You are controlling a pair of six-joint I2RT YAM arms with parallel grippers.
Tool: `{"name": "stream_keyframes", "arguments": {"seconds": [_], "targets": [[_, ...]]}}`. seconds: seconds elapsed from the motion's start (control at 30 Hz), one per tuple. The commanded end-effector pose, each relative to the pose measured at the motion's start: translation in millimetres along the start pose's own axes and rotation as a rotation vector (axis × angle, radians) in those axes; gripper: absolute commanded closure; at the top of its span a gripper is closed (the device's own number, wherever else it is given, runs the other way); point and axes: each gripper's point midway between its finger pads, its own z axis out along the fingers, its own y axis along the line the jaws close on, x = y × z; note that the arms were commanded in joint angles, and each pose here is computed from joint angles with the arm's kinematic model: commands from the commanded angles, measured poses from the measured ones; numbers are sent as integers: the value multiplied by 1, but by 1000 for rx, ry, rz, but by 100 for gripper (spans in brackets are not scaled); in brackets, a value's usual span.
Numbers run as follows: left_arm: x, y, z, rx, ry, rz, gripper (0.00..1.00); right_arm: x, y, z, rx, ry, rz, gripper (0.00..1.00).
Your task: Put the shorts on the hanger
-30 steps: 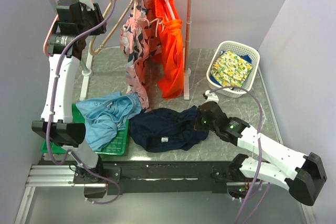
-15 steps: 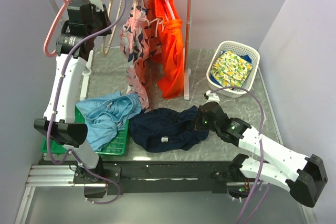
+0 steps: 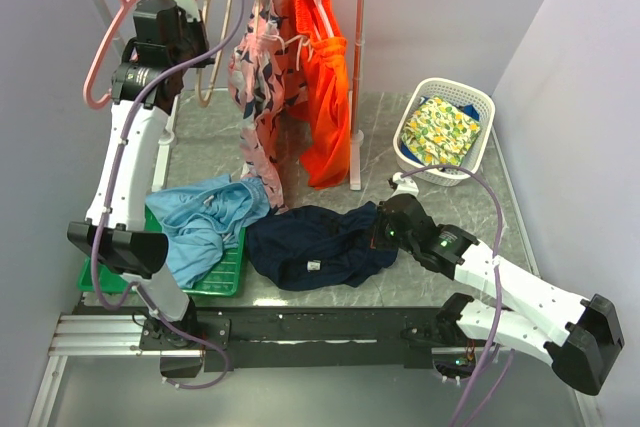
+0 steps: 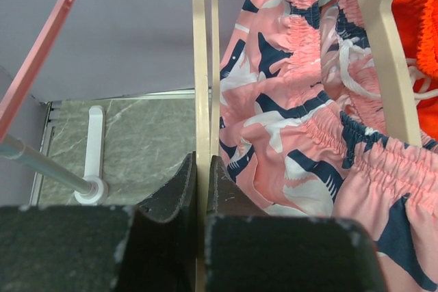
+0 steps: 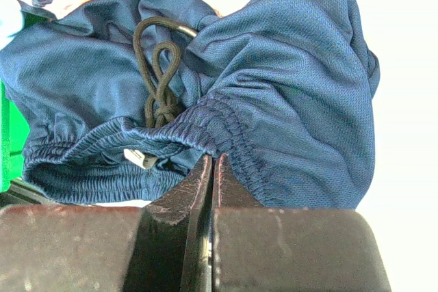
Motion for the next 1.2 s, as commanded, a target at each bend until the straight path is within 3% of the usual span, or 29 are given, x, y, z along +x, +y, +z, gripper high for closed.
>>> {"name": "stream_keyframes", "arguments": {"seconds": [0.0, 0.33, 0.67, 0.87, 1.07, 1.17], "targets": [[-64, 2, -38, -3, -208, -12, 99, -5, 2, 1, -4, -21, 9, 100], [-57, 0, -49, 13, -204, -7, 99, -7, 3, 0, 0, -24, 8, 100], [-26, -2, -75, 22, -162, -32, 99, -9, 3, -3, -5, -35, 9, 100], [6, -3, -120, 10, -155, -95, 99, -13, 3, -5, -5, -50, 7, 100], [35, 26, -195, -67, -191, -177, 99, -20, 4, -10, 1, -72, -6, 100], [39, 29, -247, -15, -243, -200, 99, -28, 3, -13, 20, -91, -20, 100]]}}
